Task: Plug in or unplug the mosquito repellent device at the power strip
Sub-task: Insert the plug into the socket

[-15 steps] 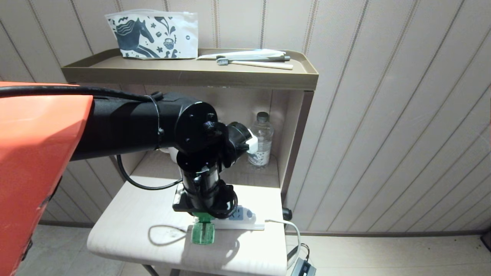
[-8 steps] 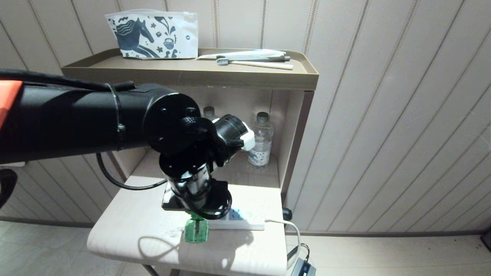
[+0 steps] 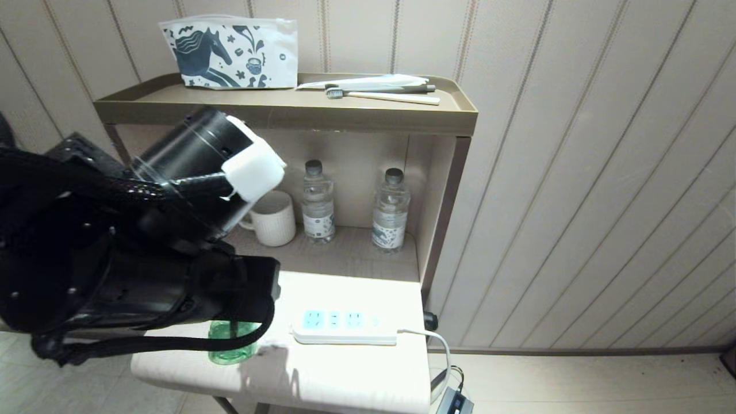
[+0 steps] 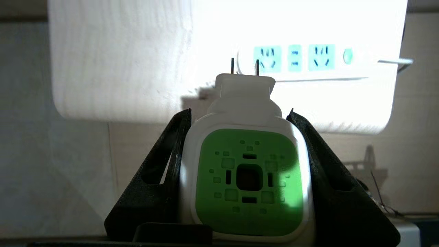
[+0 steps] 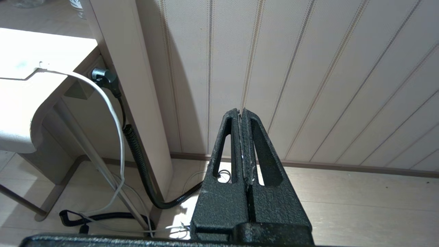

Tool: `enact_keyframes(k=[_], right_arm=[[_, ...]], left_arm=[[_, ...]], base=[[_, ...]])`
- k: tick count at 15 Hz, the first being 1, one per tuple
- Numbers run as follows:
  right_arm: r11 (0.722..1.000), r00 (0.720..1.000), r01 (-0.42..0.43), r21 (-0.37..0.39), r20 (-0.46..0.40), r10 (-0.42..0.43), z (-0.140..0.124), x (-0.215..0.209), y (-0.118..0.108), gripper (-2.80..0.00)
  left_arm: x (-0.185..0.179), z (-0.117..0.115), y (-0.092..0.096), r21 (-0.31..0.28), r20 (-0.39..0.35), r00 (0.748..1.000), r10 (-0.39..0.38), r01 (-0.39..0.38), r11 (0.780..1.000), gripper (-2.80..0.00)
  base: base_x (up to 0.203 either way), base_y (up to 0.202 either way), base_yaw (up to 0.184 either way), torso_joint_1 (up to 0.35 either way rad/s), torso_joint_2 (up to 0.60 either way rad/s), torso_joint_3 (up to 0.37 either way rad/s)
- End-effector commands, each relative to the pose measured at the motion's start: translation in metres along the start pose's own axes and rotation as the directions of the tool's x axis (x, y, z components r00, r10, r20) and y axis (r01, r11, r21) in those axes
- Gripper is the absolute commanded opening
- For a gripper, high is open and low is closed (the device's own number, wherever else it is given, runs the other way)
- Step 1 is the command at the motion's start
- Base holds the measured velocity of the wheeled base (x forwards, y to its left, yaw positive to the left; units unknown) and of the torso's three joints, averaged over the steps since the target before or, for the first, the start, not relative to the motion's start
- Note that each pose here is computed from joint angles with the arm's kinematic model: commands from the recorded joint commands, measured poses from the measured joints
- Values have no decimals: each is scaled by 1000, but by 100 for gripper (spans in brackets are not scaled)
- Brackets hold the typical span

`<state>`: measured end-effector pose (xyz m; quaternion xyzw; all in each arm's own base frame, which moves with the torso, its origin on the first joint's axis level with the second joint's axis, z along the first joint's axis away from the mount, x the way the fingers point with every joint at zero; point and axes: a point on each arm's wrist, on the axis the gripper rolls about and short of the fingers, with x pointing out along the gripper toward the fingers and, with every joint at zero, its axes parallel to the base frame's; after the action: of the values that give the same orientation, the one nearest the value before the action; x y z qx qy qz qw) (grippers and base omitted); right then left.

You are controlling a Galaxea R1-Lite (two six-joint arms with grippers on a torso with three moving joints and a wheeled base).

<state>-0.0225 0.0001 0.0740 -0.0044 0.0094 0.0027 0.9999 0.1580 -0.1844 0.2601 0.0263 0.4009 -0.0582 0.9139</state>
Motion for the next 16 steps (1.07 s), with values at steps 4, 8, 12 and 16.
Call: enact_keyframes(k=[4, 8, 12, 16], right_arm=[[1000, 1000, 0, 0, 0, 0, 0, 0, 0, -280], [1000, 1000, -1, 0, 0, 1, 0, 0, 0, -280], [1000, 1000, -1, 0, 0, 1, 0, 0, 0, -280], [1000, 1000, -1, 0, 0, 1, 0, 0, 0, -280]], left_arm=[[-78, -4, 72, -84, 385, 922, -27, 64, 994, -280], [-45, -20, 112, -97, 498, 860, 109, -70, 993, -280], [6, -57, 120, -100, 507, 854, 112, -71, 992, -280], [56, -68, 112, -145, 491, 866, 92, -23, 989, -280]], base=[[0, 0, 0, 0, 0, 0], [0, 0, 0, 0, 0, 0], [0, 0, 0, 0, 0, 0], [0, 0, 0, 0, 0, 0]])
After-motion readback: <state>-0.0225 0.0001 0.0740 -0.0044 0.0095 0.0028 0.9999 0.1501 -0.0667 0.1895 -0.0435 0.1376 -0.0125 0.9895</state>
